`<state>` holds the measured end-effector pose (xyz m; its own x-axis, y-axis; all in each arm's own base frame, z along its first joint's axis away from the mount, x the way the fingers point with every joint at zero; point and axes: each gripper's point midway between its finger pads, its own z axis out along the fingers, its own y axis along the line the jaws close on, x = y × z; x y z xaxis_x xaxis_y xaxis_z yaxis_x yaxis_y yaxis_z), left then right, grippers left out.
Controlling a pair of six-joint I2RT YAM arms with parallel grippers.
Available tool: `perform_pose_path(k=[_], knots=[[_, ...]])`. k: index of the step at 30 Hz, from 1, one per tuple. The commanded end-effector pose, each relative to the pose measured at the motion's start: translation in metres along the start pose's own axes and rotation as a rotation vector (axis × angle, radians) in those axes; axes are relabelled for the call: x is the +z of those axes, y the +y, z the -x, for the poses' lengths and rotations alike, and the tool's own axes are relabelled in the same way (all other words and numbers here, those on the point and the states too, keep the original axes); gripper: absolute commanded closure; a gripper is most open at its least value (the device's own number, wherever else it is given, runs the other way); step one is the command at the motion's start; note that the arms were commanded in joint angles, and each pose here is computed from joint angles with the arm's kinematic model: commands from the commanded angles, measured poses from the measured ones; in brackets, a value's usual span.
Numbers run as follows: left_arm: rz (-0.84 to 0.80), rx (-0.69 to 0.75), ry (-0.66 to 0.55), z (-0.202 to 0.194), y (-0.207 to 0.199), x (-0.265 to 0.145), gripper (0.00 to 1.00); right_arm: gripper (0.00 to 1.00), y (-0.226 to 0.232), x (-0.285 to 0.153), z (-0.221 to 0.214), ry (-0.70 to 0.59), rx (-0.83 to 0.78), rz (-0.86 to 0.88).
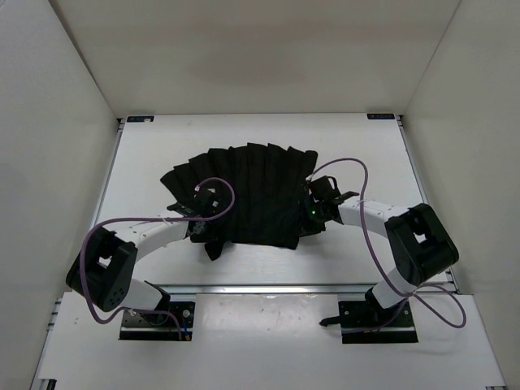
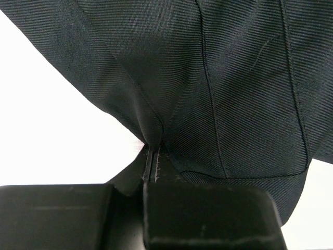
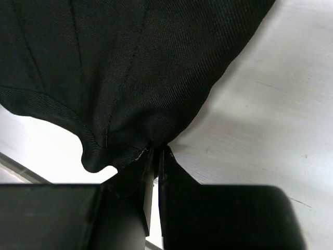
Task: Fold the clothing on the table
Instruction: Flatten the skirt out
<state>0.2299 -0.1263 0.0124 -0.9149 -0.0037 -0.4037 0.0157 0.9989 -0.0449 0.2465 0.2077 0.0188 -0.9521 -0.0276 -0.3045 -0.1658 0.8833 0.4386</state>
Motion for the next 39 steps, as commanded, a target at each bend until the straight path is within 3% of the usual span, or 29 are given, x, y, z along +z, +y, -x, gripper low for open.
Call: perform_pose_path(k=[1,4,7,10,14,19,20,21,22,23,24,27,39], knots=[[-0.024,0.015,0.030,-0.009,0.002,-0.002,1.00,1.00,-0.024,-0.003,-0.003,0.035,-0.017,-0.116],[-0.021,0.022,0.014,0.006,0.003,-0.008,1.00,1.00,-0.037,-0.031,0.024,-0.003,-0.054,-0.192],[-0.026,0.028,-0.052,0.041,0.000,-0.027,1.00,0.99,-0.037,-0.077,0.073,-0.127,-0.090,-0.231],[-0.033,0.020,-0.076,0.047,0.004,-0.043,1.00,1.00,-0.032,-0.109,0.086,-0.195,-0.102,-0.223],[-0.047,0.014,-0.033,0.027,0.012,-0.047,1.00,1.00,-0.034,-0.111,0.057,-0.143,-0.079,-0.192],[-0.062,0.012,0.066,-0.013,0.013,-0.029,0.99,1.00,-0.046,-0.080,-0.005,-0.032,-0.011,-0.158],[-0.070,0.016,0.088,-0.018,0.012,-0.027,0.79,1.00,-0.040,-0.075,-0.011,-0.021,-0.009,-0.130],[-0.063,0.014,0.090,-0.020,0.014,-0.026,0.51,0.99,-0.040,-0.073,-0.015,-0.014,0.005,-0.115],[-0.069,0.009,0.088,-0.019,0.012,-0.028,0.43,1.00,-0.038,-0.070,-0.022,-0.001,0.007,-0.096],[-0.070,0.010,0.099,-0.022,0.014,-0.029,0.38,0.92,-0.033,-0.068,-0.025,0.003,0.005,-0.077],[-0.085,0.001,0.095,-0.023,0.011,-0.032,0.35,0.72,-0.031,-0.066,-0.031,0.004,0.006,-0.072],[-0.116,-0.018,0.075,-0.025,0.007,-0.043,0.31,0.59,-0.030,-0.069,-0.036,-0.025,0.019,-0.082],[-0.318,-0.167,0.105,-0.068,-0.036,-0.048,0.37,0.59,-0.037,-0.071,-0.057,-0.104,0.153,-0.082]])
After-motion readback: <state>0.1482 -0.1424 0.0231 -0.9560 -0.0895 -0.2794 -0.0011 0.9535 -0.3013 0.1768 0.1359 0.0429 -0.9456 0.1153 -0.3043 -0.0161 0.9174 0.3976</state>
